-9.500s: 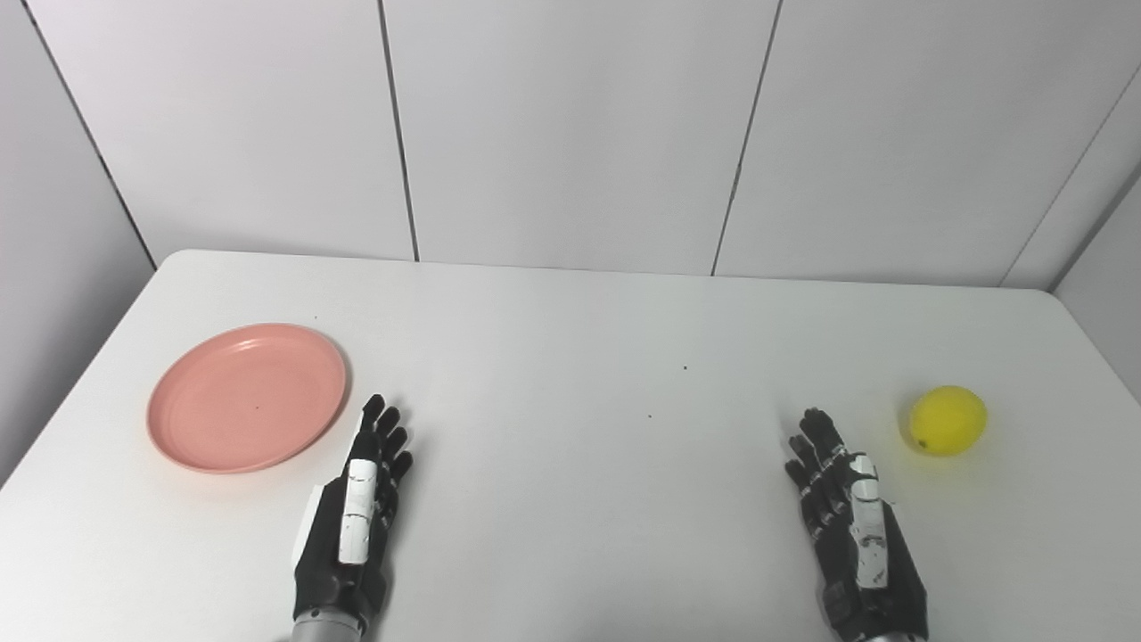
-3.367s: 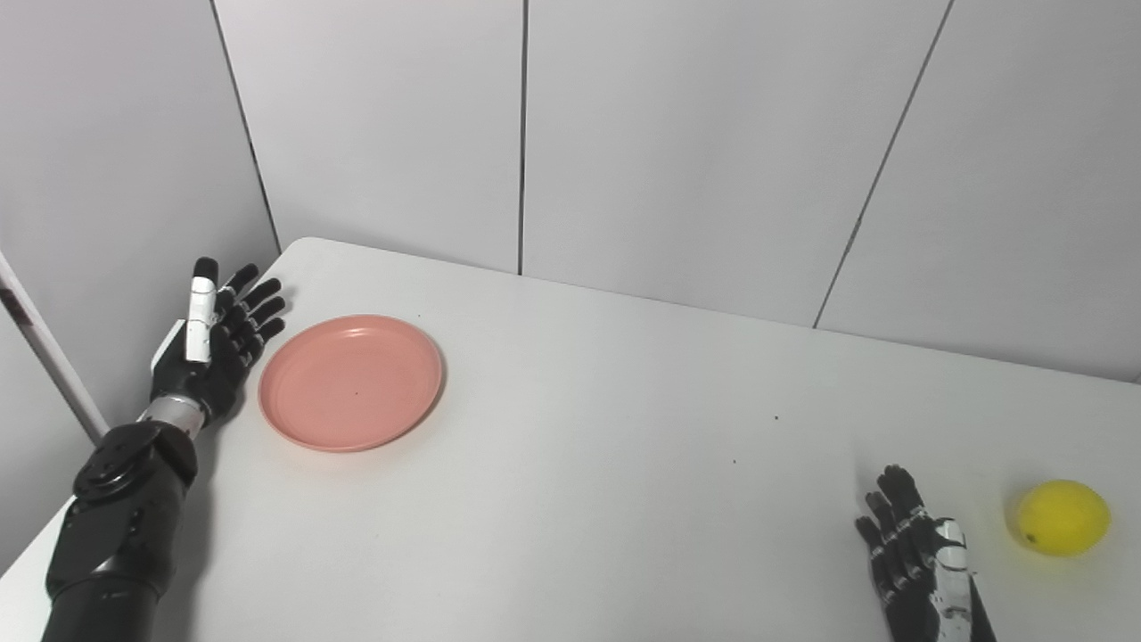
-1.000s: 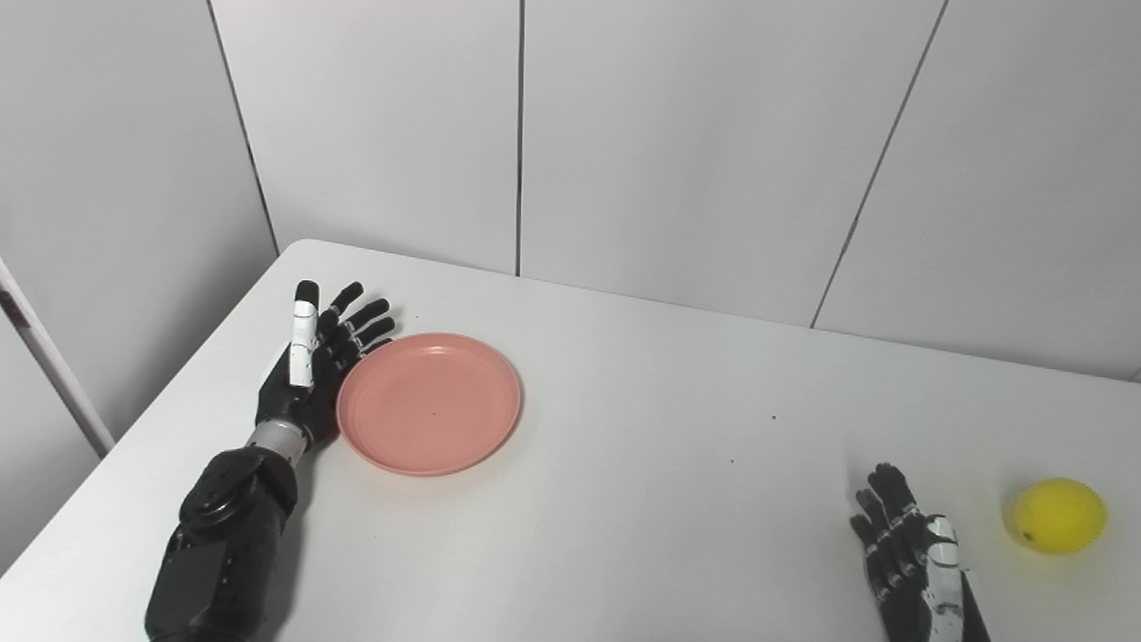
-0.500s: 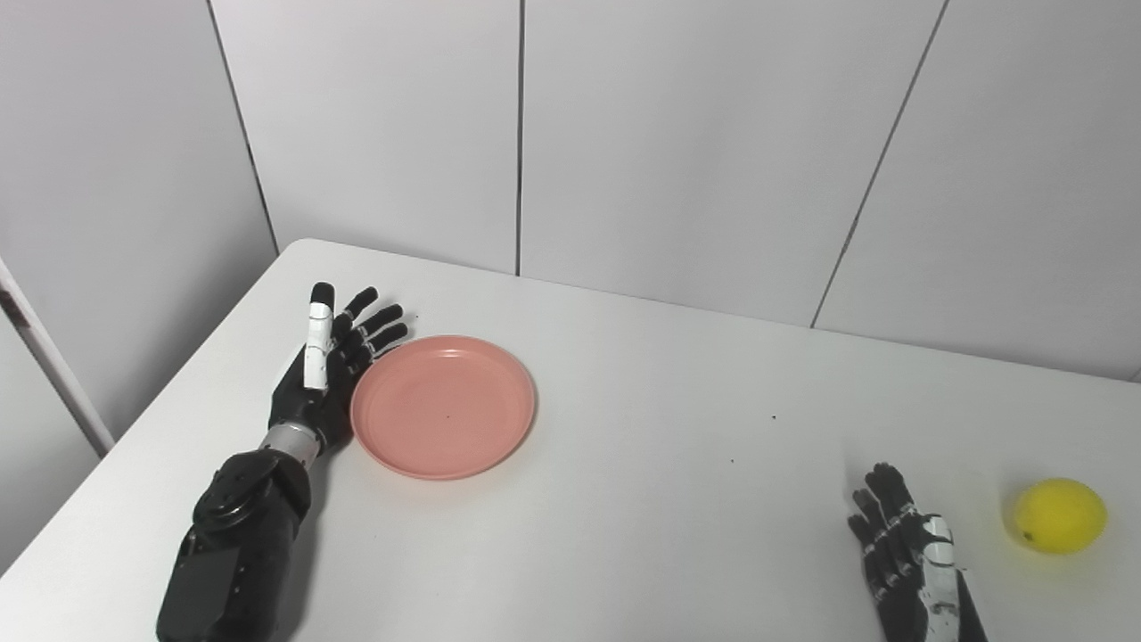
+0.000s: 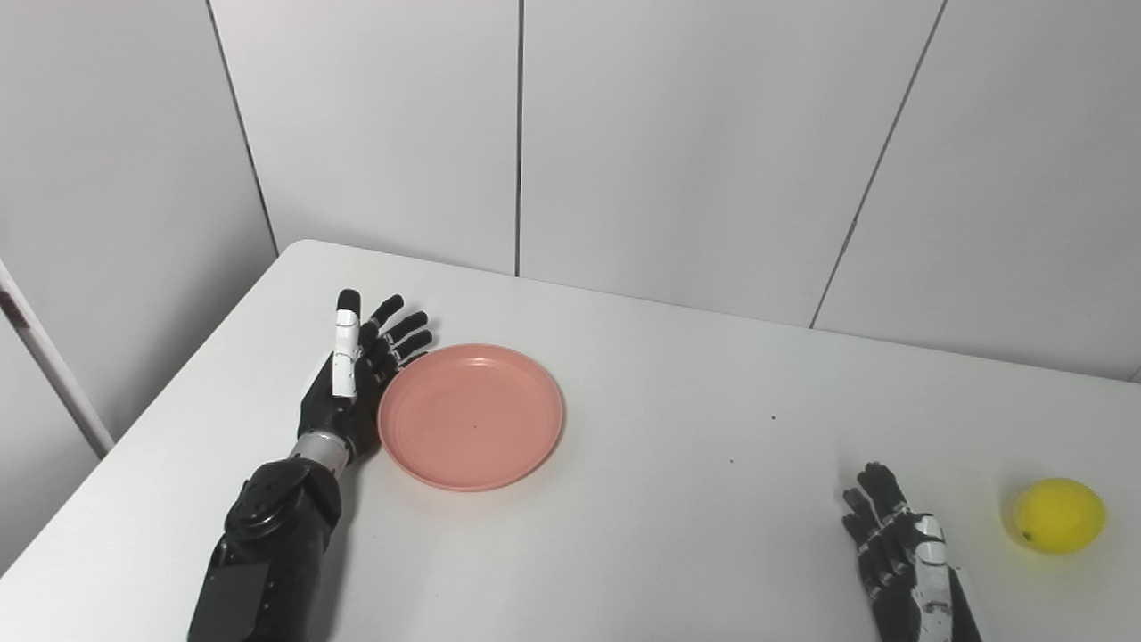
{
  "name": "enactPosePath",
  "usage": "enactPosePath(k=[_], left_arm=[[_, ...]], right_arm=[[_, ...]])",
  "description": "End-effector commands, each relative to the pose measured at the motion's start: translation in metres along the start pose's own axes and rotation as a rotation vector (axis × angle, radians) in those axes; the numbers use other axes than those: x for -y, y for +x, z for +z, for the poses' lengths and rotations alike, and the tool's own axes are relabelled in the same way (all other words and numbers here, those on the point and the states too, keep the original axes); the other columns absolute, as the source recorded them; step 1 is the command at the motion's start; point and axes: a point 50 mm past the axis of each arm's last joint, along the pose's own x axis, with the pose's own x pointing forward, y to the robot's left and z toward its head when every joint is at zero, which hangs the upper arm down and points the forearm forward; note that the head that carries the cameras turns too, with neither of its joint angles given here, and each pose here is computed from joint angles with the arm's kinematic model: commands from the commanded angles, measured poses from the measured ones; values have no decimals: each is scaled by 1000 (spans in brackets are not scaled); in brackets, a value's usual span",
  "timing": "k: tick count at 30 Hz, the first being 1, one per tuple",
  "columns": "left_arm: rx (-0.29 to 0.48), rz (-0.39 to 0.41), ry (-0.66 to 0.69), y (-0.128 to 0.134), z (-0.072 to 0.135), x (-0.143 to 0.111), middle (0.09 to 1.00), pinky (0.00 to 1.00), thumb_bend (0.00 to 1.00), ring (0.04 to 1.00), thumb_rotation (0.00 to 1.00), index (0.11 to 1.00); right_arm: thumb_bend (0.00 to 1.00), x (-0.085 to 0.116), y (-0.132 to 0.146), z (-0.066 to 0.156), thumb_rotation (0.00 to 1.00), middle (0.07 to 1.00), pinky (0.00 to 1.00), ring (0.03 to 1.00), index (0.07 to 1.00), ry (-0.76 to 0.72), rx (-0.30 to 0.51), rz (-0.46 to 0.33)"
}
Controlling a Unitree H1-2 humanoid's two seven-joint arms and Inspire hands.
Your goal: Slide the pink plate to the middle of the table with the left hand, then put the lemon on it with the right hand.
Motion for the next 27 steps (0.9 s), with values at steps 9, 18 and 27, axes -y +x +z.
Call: enactPosePath(k=[9, 18, 27], left_arm=[[22, 9, -51, 0, -3, 24, 844, 860, 873, 860, 960, 897], [25, 18, -30, -4, -8, 39, 826, 838, 873, 837, 958, 882], [-2, 5, -7, -6, -20, 51, 825, 840, 856, 833, 973, 883]], right_arm=[[758, -6, -6, -13, 985, 960, 1000, 962, 925, 35, -49, -5], [750, -10, -6, -11, 990, 962, 1000, 964, 929, 42, -48, 1], [757, -13, -6, -10, 985, 955, 1000, 956, 917, 44, -42, -1]])
